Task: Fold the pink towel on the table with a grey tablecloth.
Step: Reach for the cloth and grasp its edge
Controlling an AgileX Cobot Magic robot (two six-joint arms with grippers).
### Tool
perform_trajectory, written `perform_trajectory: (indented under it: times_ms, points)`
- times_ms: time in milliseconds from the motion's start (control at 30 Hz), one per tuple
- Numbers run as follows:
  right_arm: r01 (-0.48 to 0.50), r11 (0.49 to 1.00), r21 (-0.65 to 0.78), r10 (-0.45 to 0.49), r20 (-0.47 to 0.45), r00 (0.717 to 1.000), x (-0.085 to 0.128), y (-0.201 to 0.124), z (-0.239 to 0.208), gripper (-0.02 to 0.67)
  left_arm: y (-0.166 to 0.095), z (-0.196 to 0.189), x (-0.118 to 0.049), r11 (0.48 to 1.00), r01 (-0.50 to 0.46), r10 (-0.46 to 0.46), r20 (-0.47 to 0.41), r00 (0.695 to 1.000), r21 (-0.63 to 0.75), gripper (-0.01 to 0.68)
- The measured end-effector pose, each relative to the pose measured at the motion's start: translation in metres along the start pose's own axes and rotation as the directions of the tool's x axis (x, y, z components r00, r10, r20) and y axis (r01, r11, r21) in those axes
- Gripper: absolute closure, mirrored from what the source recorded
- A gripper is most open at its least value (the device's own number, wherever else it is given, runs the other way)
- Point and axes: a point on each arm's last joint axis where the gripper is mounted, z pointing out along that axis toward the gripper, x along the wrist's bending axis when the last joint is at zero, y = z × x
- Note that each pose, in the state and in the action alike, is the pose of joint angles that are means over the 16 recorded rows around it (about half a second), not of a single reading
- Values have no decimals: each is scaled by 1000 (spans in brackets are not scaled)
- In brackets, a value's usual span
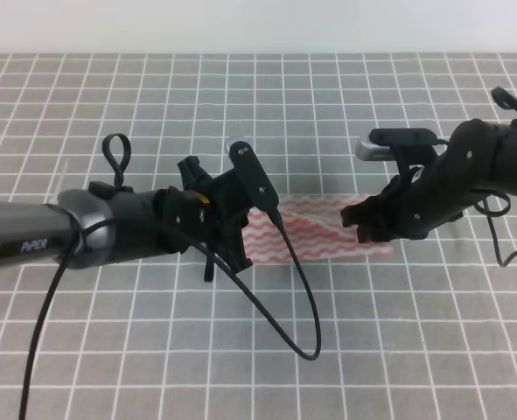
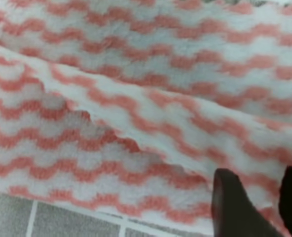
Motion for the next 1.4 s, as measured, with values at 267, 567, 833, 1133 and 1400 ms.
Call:
perform_trajectory:
  times_ms: [267,567,833,1133,1400]
  points:
    - [2,1000,19,-2,4,1000,-1,-2,3,448,0,0,0,1000,1,-1,1,1000,1,674]
    - [-2,1000,22,1,6,1000,-2,-2,9,541,0,0,0,1000,1,-1,0,1000,0,674]
    - [-1,1000,15,1,5,1000,-2,0,9,640,0,0,0,1000,-10,10,-2,1000,-1,674]
    - [5,1000,14,-5,4,1000,-1,2,8,660,0,0,1,1000,-28,27,-13,1000,-6,674]
    - [17,1000,8,-17,3,1000,0,7,5,661,3,0,4,999,-32,32,-26,999,-15,674]
